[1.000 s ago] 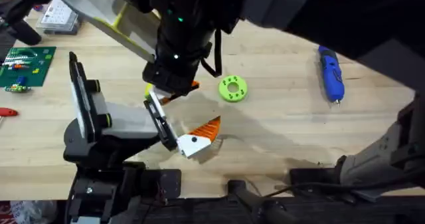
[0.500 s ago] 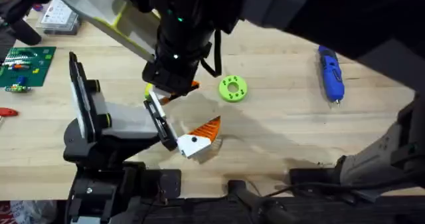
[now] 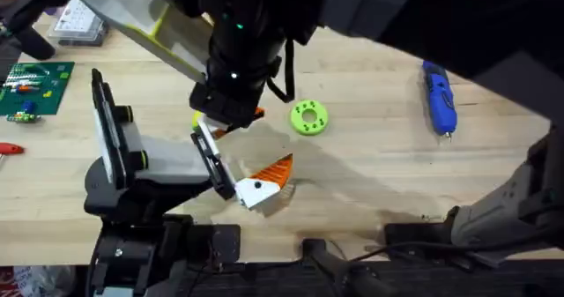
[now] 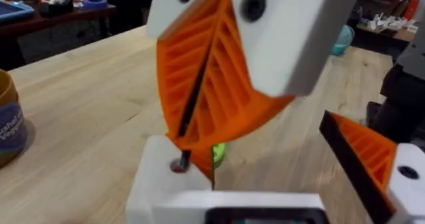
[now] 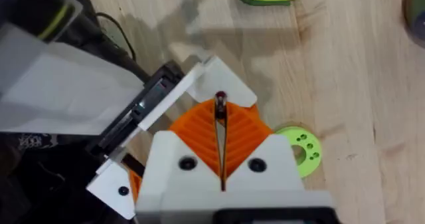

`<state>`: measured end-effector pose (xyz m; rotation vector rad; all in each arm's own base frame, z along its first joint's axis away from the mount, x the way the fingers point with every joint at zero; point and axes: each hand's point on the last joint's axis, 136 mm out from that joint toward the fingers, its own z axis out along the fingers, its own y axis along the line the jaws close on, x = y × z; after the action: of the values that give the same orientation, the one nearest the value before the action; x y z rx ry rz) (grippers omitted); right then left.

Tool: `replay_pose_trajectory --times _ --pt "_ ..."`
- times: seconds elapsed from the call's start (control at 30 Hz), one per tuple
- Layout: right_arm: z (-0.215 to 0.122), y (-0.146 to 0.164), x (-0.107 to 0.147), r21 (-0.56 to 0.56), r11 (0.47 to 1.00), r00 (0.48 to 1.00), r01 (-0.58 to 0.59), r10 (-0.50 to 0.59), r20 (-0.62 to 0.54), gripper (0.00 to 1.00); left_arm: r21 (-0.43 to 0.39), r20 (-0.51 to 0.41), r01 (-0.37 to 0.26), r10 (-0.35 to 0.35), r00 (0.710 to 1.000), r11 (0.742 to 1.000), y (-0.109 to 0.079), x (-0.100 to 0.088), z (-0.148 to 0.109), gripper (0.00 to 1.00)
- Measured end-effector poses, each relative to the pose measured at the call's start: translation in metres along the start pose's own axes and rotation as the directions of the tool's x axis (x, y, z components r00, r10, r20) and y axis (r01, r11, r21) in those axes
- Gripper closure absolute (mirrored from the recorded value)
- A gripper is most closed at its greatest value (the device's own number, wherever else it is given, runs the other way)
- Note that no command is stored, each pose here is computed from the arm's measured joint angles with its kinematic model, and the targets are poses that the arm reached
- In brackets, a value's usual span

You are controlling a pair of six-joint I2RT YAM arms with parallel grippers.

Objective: Pick up the gripper from the table and insert it into the empty holder that is missing its gripper. Then pick up a screw, insert it into the mounting hole, and use the screwdriver to tighten it. Finally, clean up the table by picking up the vegetable and placing it into the bucket.

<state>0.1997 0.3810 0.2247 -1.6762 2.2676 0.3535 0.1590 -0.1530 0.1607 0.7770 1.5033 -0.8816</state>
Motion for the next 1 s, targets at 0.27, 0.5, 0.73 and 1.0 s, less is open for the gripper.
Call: replay_pose_trajectory --times 0.27,0.5,0.73,1.0 --pt "0.003 0.0 0.0 -0.001 1.0 1.0 -0.001 0.001 -0.006 0.991 0.0 0.0 0.0 0.0 1.0 1.0 0.0 0.0 0.0 0.014" --pt "0.019 -0.002 0.002 -0.007 1.0 0.999 -0.004 0.004 -0.038 0.991 -0.003 -0.004 0.03 -0.03 1.0 1.0 0.001 0.001 0.0 0.013" --pt "0.019 -0.002 0.002 -0.008 1.0 0.999 -0.004 0.004 -0.039 0.991 -0.003 -0.004 0.033 -0.033 0.999 0.999 0.001 0.001 0.0 0.013" --pt "0.019 -0.002 0.002 -0.007 1.0 0.999 -0.004 0.004 -0.039 0.991 -0.003 -0.004 0.033 -0.033 0.999 0.999 0.001 0.001 0.0 0.013"
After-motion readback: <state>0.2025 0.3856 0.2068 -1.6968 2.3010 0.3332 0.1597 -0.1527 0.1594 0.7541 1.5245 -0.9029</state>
